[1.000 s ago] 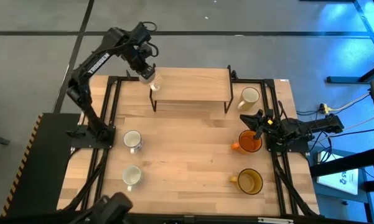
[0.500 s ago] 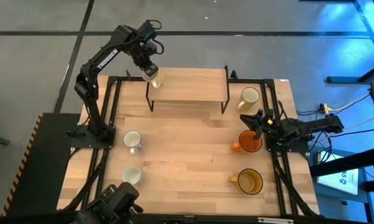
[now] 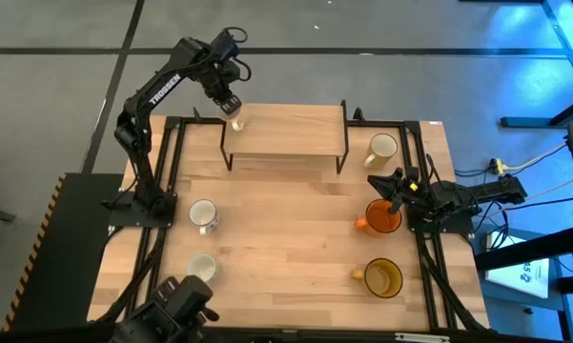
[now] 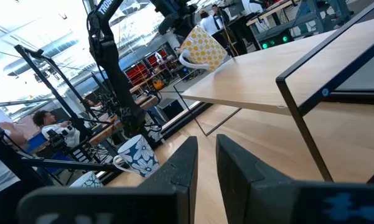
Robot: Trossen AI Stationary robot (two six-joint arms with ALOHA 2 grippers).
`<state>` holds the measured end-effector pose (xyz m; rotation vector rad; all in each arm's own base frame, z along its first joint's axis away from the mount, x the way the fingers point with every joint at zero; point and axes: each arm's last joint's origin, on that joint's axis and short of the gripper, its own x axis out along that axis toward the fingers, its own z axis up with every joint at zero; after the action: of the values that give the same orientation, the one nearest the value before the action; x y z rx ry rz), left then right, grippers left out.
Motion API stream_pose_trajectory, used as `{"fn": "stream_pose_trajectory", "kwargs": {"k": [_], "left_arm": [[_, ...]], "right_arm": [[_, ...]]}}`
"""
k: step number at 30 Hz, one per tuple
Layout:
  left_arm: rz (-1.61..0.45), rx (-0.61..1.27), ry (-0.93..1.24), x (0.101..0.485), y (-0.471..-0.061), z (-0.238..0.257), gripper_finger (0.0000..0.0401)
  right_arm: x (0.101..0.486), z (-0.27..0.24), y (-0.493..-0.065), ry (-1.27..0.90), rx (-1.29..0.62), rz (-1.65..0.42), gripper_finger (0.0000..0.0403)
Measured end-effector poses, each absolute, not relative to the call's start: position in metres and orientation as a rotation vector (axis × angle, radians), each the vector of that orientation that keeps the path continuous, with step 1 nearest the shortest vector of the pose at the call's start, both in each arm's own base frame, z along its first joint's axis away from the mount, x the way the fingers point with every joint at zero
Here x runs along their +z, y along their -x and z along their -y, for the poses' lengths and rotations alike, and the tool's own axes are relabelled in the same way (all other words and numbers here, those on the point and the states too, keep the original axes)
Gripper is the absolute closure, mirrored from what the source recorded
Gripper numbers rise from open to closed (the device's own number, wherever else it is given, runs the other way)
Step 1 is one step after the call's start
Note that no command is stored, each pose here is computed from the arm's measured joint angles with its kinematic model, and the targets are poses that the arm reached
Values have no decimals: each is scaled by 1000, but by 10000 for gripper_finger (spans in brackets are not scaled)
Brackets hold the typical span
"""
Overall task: Place coffee mugs
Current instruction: Put the yellow patterned mug on the shelf
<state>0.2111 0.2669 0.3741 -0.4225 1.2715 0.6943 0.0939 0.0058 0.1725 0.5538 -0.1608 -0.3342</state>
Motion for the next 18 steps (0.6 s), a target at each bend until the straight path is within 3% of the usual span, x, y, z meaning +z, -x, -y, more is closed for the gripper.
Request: {"fn": "stream_pose_trajectory", "kwargs": {"k": [12, 18], "left_arm": [[-1277, 687, 423, 367, -216, -273, 376], [-1278, 689, 421, 364, -218, -276, 334]], "right_arm": [[172, -6, -94, -574, -331, 164, 356], [172, -6, -94, -575, -331, 163, 356]]}}
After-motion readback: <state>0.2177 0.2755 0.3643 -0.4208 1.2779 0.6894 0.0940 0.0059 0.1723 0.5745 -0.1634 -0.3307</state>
